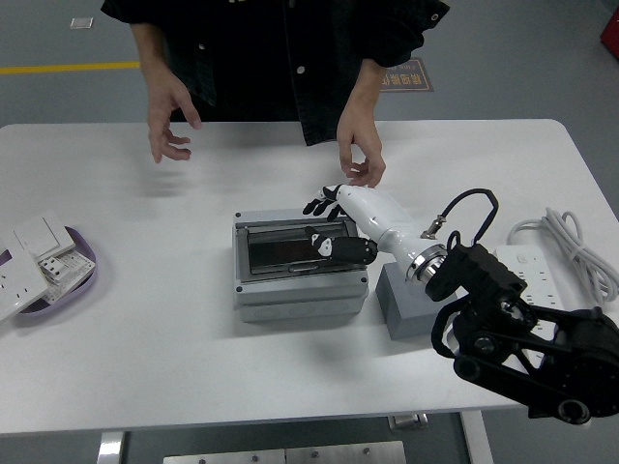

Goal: Pick up the cylinder from the cube,place it in the box,flap close box

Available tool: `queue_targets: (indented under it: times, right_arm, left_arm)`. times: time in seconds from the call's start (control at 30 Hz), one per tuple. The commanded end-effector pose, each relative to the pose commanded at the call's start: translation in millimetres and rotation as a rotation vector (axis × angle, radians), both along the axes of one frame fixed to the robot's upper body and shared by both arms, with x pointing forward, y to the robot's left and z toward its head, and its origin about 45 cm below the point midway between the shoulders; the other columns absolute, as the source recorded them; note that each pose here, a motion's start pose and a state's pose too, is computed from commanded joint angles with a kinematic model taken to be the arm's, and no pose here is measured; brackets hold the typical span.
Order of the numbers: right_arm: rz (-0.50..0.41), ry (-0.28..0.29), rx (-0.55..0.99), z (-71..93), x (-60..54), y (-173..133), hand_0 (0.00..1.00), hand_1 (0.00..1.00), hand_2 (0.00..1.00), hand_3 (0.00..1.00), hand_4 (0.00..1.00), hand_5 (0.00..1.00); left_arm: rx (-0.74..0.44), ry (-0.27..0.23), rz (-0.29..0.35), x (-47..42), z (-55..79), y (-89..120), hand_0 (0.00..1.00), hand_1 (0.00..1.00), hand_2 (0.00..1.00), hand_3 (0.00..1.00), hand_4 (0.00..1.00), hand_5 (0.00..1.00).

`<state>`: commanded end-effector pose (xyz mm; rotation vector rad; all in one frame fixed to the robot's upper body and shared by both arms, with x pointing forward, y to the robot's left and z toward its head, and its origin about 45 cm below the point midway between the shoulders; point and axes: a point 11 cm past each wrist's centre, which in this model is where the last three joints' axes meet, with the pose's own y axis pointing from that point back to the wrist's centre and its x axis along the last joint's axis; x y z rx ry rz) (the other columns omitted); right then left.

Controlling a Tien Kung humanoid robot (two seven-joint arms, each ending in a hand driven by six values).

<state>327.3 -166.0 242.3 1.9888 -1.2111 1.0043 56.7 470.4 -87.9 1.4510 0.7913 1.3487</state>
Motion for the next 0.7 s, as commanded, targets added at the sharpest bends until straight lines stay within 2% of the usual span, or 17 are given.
queue_targets:
  times: [0.13, 0.2, 0.47, 0.53, 0.7]
  right_arm:
    - [-0.087, -0.047, 0.126, 20.8, 2.3, -37, 0.607, 0.562, 0.589, 0.636, 0.567, 0.306]
    - [-0.142, -0.056, 0.193, 25.5, 5.4, -59, 0.607, 0.562, 0.589, 0.636, 0.567, 0.306]
    - [-0.332, 0.041, 0.455, -1.3, 13.8, -126, 0.572, 0.542, 0.585, 0.632, 0.574, 0.301]
    - [-0.38, 0.037, 0.516, -3.1, 14.6, -143, 0.562, 0.569, 0.592, 0.645, 0.565, 0.31]
    - [-0.472, -0.027, 0.654, 9.3, 19.4, -181, 0.562, 0.569, 0.592, 0.645, 0.565, 0.31]
  left_arm:
    - [-0.001, 0.003, 0.007, -3.4, -0.5, 0, 0.596, 0.623, 0.615, 0.635, 0.688, 0.211]
    - [-0.002, 0.006, 0.011, -6.2, -0.9, 0, 0.596, 0.623, 0.615, 0.635, 0.688, 0.211]
    - [-0.005, 0.027, 0.037, -23.8, -4.3, -3, 0.596, 0.623, 0.616, 0.635, 0.689, 0.213]
    - [-0.004, 0.033, 0.039, -27.6, -4.9, -3, 0.595, 0.623, 0.616, 0.635, 0.689, 0.212]
    - [-0.001, 0.037, 0.035, -29.4, -4.6, -2, 0.595, 0.623, 0.616, 0.635, 0.689, 0.212]
